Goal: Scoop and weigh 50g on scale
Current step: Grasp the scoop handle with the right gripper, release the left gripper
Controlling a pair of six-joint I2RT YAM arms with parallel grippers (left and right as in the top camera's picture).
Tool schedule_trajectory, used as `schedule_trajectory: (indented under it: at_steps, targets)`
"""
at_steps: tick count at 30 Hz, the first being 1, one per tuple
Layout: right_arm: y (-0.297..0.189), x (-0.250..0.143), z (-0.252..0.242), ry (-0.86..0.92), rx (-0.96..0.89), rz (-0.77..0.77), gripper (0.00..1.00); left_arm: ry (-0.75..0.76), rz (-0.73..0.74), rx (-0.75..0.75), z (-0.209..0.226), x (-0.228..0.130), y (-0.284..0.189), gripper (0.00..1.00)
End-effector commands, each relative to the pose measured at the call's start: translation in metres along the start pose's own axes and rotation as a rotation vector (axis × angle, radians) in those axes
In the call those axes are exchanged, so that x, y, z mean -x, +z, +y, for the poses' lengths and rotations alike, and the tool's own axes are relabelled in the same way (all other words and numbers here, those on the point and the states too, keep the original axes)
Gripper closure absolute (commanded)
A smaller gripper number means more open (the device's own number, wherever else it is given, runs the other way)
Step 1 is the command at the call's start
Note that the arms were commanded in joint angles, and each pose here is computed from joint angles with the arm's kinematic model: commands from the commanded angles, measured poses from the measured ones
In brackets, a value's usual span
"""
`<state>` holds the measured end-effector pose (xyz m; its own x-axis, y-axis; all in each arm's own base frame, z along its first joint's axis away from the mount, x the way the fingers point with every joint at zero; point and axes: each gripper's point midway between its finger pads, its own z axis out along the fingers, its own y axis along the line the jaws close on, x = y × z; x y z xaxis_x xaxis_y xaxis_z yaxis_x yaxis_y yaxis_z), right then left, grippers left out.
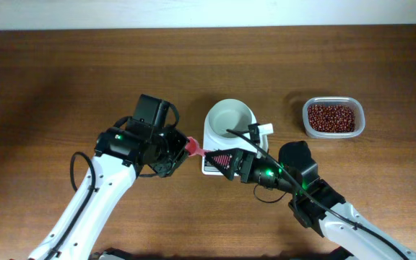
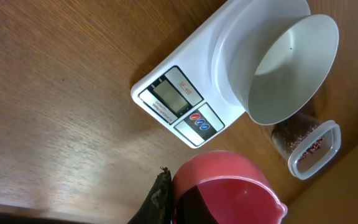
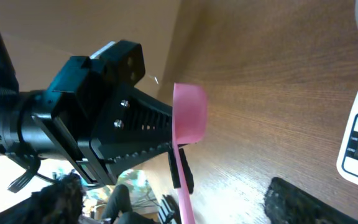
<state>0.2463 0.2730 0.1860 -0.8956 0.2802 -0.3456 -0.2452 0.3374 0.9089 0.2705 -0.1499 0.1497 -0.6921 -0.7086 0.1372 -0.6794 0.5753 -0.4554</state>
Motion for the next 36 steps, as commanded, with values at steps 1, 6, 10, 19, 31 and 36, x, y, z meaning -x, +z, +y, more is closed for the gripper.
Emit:
schedule_trajectory:
  at_steps: [1, 6, 10, 19, 31, 36]
  targets:
    - [0.002, 0.005, 0.009, -0.006, 0.019, -0.017, 0.12, 0.006, 0.035, -0.020, -0.004, -0.012, -0.002, 1.00]
    - [0.002, 0.006, 0.010, 0.044, 0.027, -0.020, 0.22, 0.026, 0.049, -0.017, -0.005, -0.020, 0.000, 1.00]
    - [0.002, 0.006, 0.011, 0.044, 0.028, -0.019, 0.35, 0.025, 0.049, -0.017, -0.005, -0.020, 0.000, 1.00]
    - [0.002, 0.006, 0.011, 0.067, 0.027, -0.020, 0.45, 0.026, 0.049, -0.018, -0.005, -0.020, 0.000, 1.00]
    - [0.002, 0.006, 0.011, 0.070, 0.029, -0.017, 0.52, 0.000, 0.049, -0.019, -0.006, -0.020, 0.000, 1.00]
    - [0.002, 0.006, 0.011, 0.070, 0.029, -0.017, 0.54, -0.008, 0.057, -0.017, -0.007, -0.025, 0.001, 1.00]
